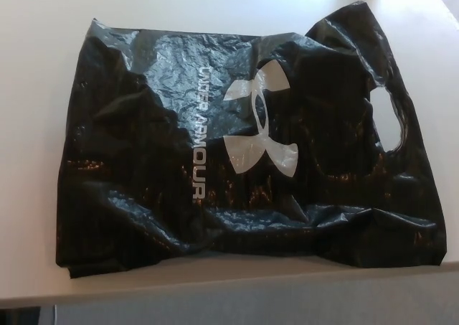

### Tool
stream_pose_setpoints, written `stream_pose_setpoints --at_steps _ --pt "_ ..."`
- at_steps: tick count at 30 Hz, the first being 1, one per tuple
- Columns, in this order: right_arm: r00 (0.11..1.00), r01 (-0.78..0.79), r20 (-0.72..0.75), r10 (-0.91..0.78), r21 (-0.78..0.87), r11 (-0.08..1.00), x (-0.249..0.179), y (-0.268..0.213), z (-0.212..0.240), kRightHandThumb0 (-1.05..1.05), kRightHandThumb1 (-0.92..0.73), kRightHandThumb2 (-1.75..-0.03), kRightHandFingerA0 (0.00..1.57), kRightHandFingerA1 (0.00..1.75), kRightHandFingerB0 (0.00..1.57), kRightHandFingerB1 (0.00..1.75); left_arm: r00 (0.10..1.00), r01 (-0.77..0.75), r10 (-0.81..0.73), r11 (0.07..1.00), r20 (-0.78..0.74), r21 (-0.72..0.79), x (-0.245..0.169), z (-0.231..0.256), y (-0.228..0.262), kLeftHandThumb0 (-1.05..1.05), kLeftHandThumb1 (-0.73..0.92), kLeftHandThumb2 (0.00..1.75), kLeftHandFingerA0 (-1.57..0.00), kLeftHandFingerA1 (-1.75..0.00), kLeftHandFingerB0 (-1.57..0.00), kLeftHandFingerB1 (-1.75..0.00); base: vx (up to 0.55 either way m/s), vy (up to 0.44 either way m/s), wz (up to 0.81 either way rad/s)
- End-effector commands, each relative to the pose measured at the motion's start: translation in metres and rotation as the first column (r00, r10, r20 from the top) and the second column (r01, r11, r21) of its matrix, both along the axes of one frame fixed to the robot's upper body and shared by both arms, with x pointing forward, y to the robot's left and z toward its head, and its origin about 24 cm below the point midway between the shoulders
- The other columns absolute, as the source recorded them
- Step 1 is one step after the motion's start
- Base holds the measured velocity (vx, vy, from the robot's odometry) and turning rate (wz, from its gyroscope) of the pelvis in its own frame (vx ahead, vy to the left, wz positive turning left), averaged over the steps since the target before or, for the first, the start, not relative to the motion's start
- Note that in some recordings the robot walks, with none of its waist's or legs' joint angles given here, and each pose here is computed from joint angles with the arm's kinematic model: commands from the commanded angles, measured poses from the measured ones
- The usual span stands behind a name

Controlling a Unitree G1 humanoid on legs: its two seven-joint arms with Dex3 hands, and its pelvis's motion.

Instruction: A plastic bag is kept in the middle of the desk and the robot uses both its hands to grab the bag from the left and right and brings its hands close together to compress the bag

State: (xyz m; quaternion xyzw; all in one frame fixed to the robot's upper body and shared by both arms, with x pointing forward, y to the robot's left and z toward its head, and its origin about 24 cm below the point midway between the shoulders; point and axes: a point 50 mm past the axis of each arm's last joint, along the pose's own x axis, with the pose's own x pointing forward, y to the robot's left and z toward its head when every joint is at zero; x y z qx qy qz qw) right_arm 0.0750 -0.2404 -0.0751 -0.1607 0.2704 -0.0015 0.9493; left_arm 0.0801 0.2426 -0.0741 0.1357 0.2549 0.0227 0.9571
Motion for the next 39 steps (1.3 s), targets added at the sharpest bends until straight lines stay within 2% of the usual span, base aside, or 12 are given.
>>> stream_pose_setpoints --at_steps 1,13,14,21,22,24,29,30,32,33,37,39 --pt "0.725 -0.117 0.679 0.113 -0.039 0.992 -0.002 0.008 0.104 -0.61 -0.92 -0.67 0.21 0.34 0.23 0.34 0.731 0.057 -0.087 0.996 0.677 0.066 -0.004 0.102 -0.002 -0.67 0.92 0.74 -0.24 -0.32 -0.17 -0.29 0.00 0.000 0.00" --pt "0.721 -0.125 0.684 0.110 -0.028 0.992 -0.005 0.008 0.104 -0.61 -0.88 -0.68 0.20 0.35 0.19 0.32 0.723 0.046 -0.079 0.997 0.687 0.067 -0.007 0.104 -0.004 -0.66 0.92 0.72 -0.26 -0.32 -0.19 -0.28 0.00 0.000 0.00" --pt "0.723 -0.129 0.682 0.114 -0.029 0.991 -0.005 0.008 0.104 -0.62 -0.90 -0.67 0.18 0.32 0.22 0.32 0.725 0.049 -0.082 0.997 0.684 0.068 -0.007 0.104 -0.003 -0.70 0.79 1.01 -0.18 -0.42 -0.14 -0.40 0.00 0.000 0.00" --pt "0.693 -0.130 0.711 0.119 -0.040 0.991 -0.016 0.007 0.101 -0.64 -0.84 -0.68 0.20 0.37 0.19 0.34 0.718 0.051 -0.102 0.994 0.689 0.094 -0.016 0.107 -0.001 -0.63 0.92 0.75 -0.22 -0.32 -0.18 -0.29 0.00 0.000 0.00" --pt "0.699 -0.124 0.706 0.117 -0.042 0.991 -0.018 0.007 0.101 -0.65 -0.86 -0.66 0.18 0.33 0.22 0.33 0.735 0.067 -0.101 0.995 0.670 0.077 -0.018 0.106 -0.001 -0.30 0.63 1.18 0.00 -0.48 0.00 -0.47 0.00 0.000 0.00" --pt "0.733 -0.090 0.676 0.070 -0.005 0.996 -0.029 0.005 0.102 -0.62 -0.84 -0.65 0.18 0.31 0.26 0.31 0.724 0.059 -0.108 0.994 0.681 0.096 -0.026 0.108 0.000 -0.30 0.64 1.19 0.00 -0.47 0.00 -0.47 0.00 0.000 0.00" --pt "0.659 -0.078 0.742 0.121 -0.092 0.993 -0.025 -0.004 0.121 -0.59 -0.88 -0.68 0.21 0.31 0.19 0.30 0.649 0.030 -0.111 0.992 0.752 0.120 -0.029 0.122 0.008 -0.30 0.65 1.19 0.00 -0.48 0.00 -0.47 0.00 0.000 0.00" --pt "0.603 -0.060 0.787 0.135 -0.124 0.990 -0.017 -0.011 0.133 -0.54 -0.90 -0.69 0.21 0.31 0.21 0.31 0.591 0.014 -0.070 0.997 0.804 0.076 -0.024 0.130 0.010 -0.62 0.92 0.74 -0.19 -0.31 -0.19 -0.31 0.00 0.000 0.00" --pt "0.567 -0.034 0.812 0.139 -0.146 0.989 -0.012 -0.016 0.143 -0.55 -0.89 -0.67 0.20 0.30 0.20 0.30 0.550 0.008 -0.059 0.998 0.833 0.065 -0.020 0.138 0.015 -0.31 0.62 1.17 0.00 -0.48 0.00 -0.47 0.00 0.000 0.00" --pt "0.545 -0.028 0.827 0.136 -0.145 0.989 -0.009 -0.019 0.149 -0.56 -0.88 -0.70 0.19 0.32 0.18 0.31 0.535 -0.007 -0.045 0.998 0.844 0.057 -0.018 0.143 0.017 -0.66 0.92 0.70 -0.22 -0.30 -0.18 -0.28 0.00 0.000 0.00" --pt "0.437 0.051 0.887 0.146 -0.187 0.981 0.003 -0.034 0.176 -0.55 -0.91 -0.68 0.20 0.32 0.20 0.31 0.426 -0.096 0.031 0.995 0.904 0.012 -0.011 0.162 0.029 -0.66 0.89 0.66 -0.32 -0.33 -0.26 -0.30 0.00 0.000 0.00" --pt "0.400 0.110 0.901 0.166 -0.227 0.968 0.013 -0.055 0.195 -0.33 -0.62 -1.15 0.00 0.47 0.00 0.46 0.330 -0.178 -0.042 0.978 0.943 0.106 -0.004 0.180 0.050 -0.68 0.75 1.01 -0.23 -0.46 -0.18 -0.42 0.00 0.000 0.00"
